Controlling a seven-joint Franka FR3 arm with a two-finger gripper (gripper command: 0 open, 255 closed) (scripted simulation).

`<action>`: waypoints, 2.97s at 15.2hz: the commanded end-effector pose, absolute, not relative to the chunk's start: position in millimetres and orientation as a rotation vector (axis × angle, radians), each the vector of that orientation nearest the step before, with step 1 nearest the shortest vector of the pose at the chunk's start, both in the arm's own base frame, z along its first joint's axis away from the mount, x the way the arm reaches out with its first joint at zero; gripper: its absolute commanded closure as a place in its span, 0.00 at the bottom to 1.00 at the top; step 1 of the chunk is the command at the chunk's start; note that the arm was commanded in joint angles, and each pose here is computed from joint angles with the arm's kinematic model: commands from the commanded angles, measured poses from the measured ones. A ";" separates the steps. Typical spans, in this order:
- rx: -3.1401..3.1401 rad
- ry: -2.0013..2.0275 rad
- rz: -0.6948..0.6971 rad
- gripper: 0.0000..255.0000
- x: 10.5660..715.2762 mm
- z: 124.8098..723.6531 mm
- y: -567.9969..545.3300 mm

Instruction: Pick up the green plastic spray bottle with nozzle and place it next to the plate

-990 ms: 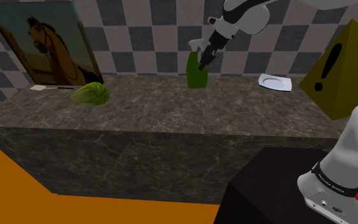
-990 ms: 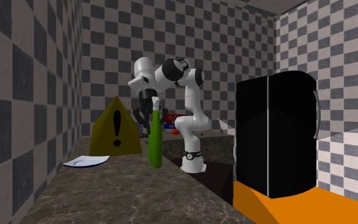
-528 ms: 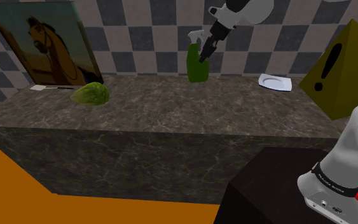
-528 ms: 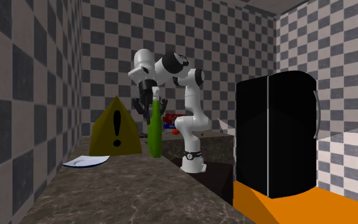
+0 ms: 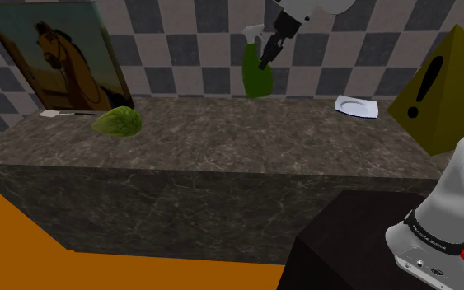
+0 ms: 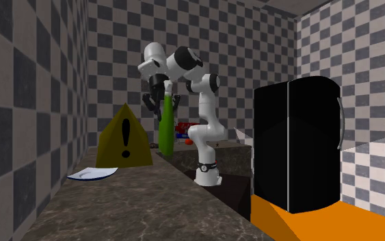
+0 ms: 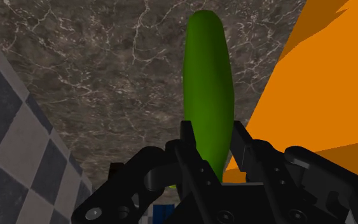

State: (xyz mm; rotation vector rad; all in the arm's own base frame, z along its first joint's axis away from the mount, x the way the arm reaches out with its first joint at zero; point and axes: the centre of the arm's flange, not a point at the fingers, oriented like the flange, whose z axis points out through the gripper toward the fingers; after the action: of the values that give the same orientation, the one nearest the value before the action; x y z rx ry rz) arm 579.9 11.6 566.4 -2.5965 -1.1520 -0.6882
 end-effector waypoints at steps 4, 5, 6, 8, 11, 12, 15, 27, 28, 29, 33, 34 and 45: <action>-2.597 -1.152 -0.688 1.00 579.8 592.6 11.4; -2.597 -1.152 -0.688 1.00 579.8 597.9 11.4; -2.597 -1.152 -0.688 1.00 579.8 603.1 11.4; -2.597 -1.152 -0.688 1.00 579.8 613.7 11.4; -2.597 -1.152 -0.688 1.00 579.8 629.5 11.4; -2.597 -1.152 -0.688 1.00 579.8 634.8 11.4; -2.597 -1.152 -0.688 1.00 579.8 650.7 11.4; -2.597 -1.152 -0.688 1.00 574.7 647.2 -60.2; -2.597 -1.152 -0.688 1.00 573.8 641.6 -72.1; -2.597 -1.152 -0.688 1.00 572.9 636.0 -84.0; -2.597 -1.152 -0.688 1.00 569.5 613.6 -131.7; -2.597 -1.152 -0.688 1.00 568.6 608.0 -143.6; -2.597 -1.152 -0.688 1.00 559.1 546.6 -274.8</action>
State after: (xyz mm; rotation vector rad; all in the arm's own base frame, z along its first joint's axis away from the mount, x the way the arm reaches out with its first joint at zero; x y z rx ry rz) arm 560.0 -263.2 552.5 -2.5976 -1.1498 -0.6867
